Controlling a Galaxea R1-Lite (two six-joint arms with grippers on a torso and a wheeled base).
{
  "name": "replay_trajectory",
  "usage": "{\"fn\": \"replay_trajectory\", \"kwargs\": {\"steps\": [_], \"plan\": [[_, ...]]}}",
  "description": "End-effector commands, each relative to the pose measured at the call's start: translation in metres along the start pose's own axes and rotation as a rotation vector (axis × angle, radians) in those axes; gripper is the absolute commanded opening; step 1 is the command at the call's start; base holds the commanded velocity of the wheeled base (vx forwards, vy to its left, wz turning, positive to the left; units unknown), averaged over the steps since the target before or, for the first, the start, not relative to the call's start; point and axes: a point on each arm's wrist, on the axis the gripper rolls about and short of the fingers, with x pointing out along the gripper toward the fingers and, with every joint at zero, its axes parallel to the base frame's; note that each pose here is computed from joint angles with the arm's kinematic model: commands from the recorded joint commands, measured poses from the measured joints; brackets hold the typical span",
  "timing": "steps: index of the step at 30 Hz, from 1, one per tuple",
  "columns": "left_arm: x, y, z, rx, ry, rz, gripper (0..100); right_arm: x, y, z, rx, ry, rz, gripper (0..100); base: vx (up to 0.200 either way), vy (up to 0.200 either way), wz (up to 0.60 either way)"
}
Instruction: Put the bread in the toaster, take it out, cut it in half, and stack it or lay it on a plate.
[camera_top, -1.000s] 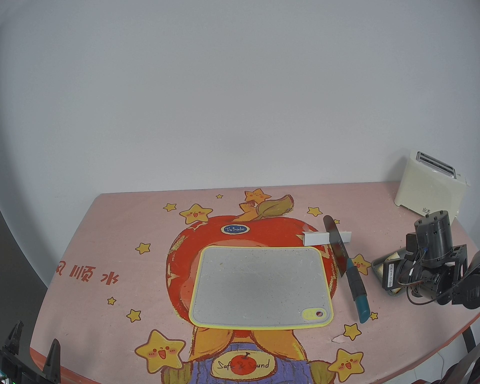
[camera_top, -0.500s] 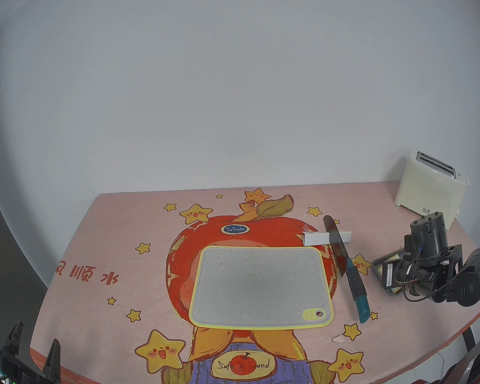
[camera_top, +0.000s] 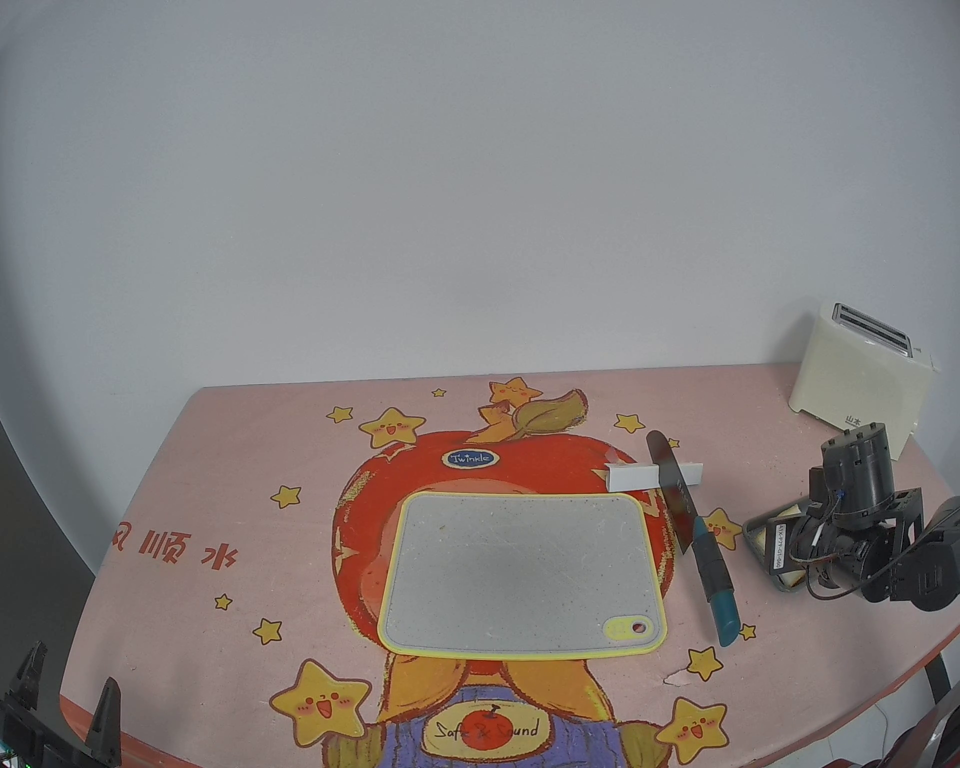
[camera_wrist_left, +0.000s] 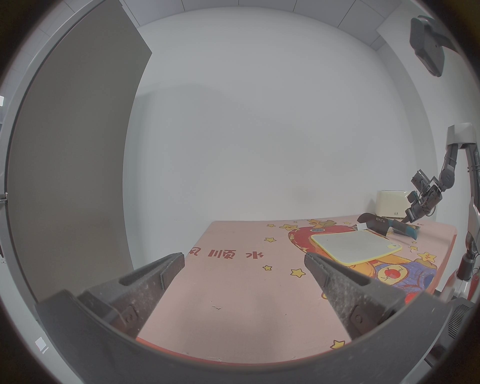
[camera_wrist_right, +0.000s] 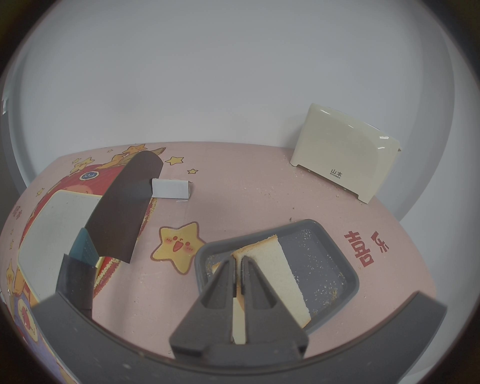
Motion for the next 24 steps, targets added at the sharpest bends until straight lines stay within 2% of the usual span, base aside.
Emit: {"fn": "replay_trajectory", "kwargs": {"steps": [1, 24], "plan": [[0.0005, 0.0000, -0.0051, -0.001, 0.007, 0.000, 100, 0.0008, 0.0006, -0.0010, -0.003, 0.004, -0.001, 0, 0.000, 0.000, 0.00], [0.0005, 0.0000, -0.0051, 0.001, 0.007, 0.000, 100, -0.0012, 0.0032, -0.0052, -0.021, 0.012, 0.009, 0, 0.000, 0.000, 0.00]]}}
